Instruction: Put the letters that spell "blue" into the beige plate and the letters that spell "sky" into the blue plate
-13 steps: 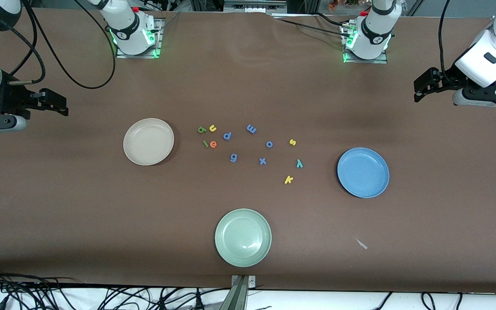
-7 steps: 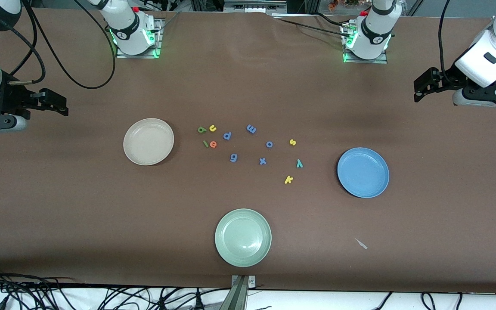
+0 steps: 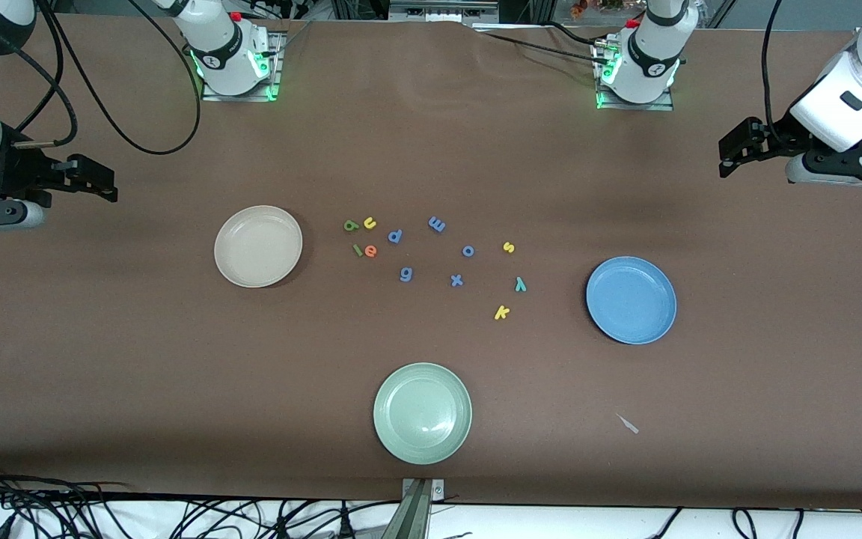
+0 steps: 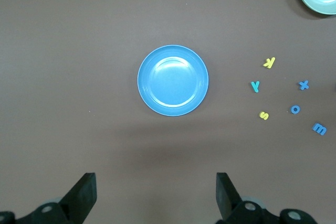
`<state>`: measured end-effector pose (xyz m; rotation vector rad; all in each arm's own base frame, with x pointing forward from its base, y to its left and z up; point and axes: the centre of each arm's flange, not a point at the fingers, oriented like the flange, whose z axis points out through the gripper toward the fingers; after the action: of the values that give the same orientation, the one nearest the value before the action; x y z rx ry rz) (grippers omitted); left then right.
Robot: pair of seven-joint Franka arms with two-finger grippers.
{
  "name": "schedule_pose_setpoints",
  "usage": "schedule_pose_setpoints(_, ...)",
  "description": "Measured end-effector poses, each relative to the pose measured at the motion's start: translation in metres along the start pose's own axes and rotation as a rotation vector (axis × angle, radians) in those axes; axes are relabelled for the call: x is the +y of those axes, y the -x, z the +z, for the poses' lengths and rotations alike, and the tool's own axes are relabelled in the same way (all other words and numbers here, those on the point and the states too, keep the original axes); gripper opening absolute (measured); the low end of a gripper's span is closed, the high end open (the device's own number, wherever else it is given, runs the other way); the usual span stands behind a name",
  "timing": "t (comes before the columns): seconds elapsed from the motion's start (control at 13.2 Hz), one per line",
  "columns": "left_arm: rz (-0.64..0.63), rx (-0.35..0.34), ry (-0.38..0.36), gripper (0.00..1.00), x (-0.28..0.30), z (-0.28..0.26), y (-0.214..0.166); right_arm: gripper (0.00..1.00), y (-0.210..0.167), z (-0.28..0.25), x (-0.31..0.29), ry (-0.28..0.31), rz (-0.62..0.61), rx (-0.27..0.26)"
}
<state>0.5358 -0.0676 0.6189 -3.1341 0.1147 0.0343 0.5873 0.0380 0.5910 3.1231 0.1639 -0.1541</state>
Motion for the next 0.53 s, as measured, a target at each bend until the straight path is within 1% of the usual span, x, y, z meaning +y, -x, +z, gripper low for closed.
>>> schedule_pose_setpoints(0.53, 0.002, -0.001, 0.000, 1.00, 0.001, 0.000, 0.000, 1.00, 0.000, 0.004, 0.028, 0.001, 0.051, -0.007)
